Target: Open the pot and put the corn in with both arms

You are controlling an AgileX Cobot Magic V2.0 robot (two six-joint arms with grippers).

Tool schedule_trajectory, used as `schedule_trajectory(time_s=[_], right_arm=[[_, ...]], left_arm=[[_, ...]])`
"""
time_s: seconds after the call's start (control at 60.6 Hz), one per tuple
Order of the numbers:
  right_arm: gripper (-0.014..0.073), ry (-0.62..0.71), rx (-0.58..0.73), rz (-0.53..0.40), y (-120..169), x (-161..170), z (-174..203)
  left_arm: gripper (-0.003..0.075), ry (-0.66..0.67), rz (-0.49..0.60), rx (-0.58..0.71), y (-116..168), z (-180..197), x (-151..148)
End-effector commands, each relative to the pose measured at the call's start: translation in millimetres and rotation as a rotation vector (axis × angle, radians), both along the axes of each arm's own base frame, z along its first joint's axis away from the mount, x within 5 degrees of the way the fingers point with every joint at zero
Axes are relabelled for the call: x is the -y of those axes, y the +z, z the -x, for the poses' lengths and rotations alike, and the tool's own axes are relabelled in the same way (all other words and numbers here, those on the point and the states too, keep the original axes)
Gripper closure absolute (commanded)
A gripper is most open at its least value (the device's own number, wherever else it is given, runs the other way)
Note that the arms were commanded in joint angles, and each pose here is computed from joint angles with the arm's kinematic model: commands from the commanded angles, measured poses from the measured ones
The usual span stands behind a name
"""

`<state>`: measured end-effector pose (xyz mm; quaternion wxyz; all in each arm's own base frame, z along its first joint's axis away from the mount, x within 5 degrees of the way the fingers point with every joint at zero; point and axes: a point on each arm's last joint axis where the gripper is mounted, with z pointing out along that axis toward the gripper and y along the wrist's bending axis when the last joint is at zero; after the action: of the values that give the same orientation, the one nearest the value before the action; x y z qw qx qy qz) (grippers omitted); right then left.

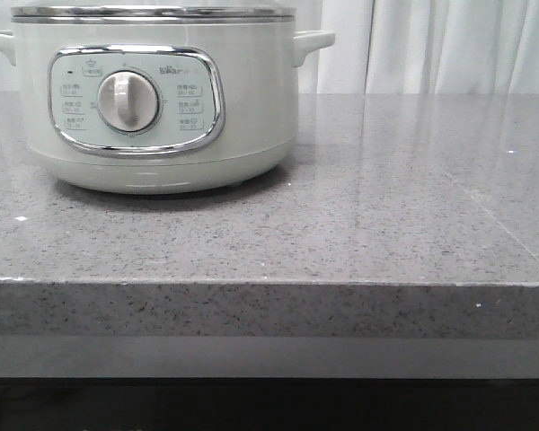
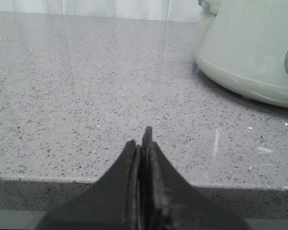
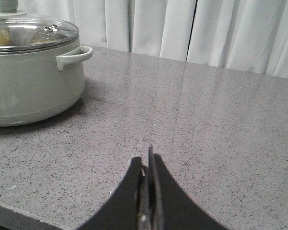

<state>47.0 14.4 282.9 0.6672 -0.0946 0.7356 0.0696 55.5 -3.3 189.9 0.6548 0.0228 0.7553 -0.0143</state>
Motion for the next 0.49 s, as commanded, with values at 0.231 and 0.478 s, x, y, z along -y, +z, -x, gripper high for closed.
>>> schedule_trajectory(time_s=[0.231, 0.478], right_arm=[[0.0663, -0.021, 0.096, -0.007, 14.7, 1.7, 0.0], [0.0663, -0.023, 0.1, -0.008, 14.1, 1.8, -0.4]], left_arm=[[0.0739, 0.004, 0.026, 0.114, 10.2, 1.1, -0.3], [0.0739, 0.004, 0.026, 0.114, 10.2, 1.1, -0.3]])
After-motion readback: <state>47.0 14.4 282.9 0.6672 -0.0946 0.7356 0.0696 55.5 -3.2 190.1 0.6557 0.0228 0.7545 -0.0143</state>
